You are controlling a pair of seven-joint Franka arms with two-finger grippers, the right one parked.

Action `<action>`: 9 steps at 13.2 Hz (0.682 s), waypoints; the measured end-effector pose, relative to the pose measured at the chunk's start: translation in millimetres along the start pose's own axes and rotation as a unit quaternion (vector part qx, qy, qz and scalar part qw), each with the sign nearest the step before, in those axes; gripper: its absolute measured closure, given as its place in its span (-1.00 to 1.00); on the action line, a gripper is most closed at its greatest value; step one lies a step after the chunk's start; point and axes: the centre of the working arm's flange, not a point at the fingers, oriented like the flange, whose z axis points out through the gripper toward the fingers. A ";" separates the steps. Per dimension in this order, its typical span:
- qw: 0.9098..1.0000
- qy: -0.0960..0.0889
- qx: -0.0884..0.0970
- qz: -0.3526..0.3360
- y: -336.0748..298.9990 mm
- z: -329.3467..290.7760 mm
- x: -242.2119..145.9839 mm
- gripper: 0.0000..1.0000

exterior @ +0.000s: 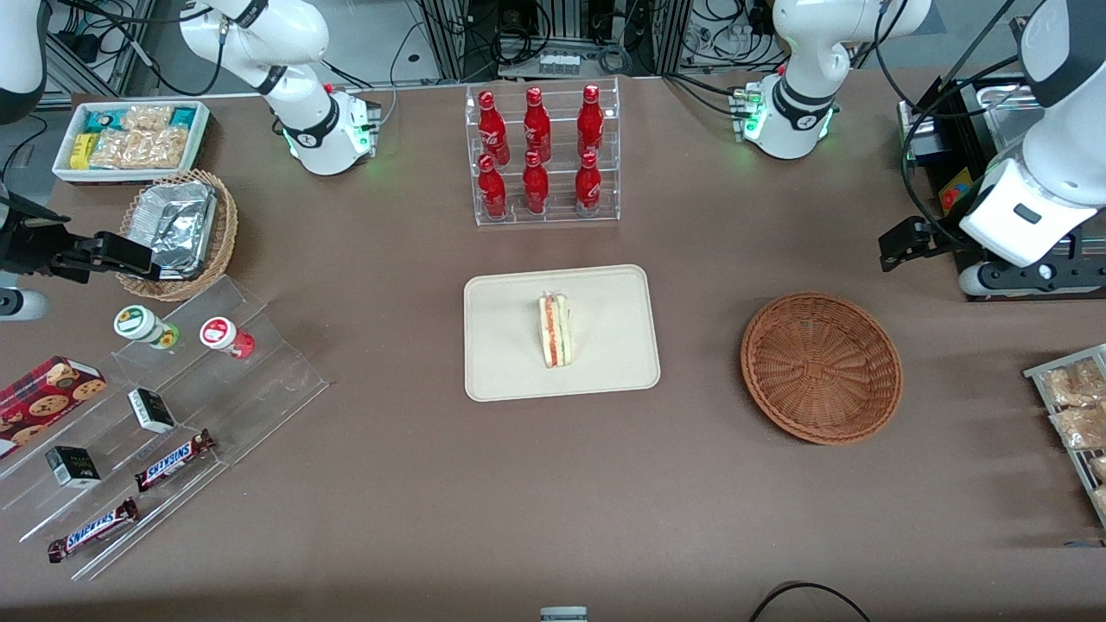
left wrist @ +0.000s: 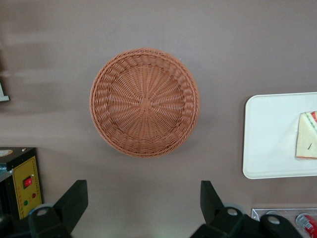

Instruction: Place sandwich from basket to tray

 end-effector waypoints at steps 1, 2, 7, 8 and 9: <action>1.000 0.006 -0.001 0.001 1.2 -4.4 0.6 -1.00; 1.000 0.010 -0.001 0.004 2.6 -6.9 0.7 -1.00; 1.000 0.004 0.007 0.006 3.2 -3.1 1.3 -1.00; 1.000 0.002 0.008 0.000 -4.6 -2.1 1.8 -1.00; 1.000 -0.001 0.008 0.000 -12.9 -0.8 2.3 -1.00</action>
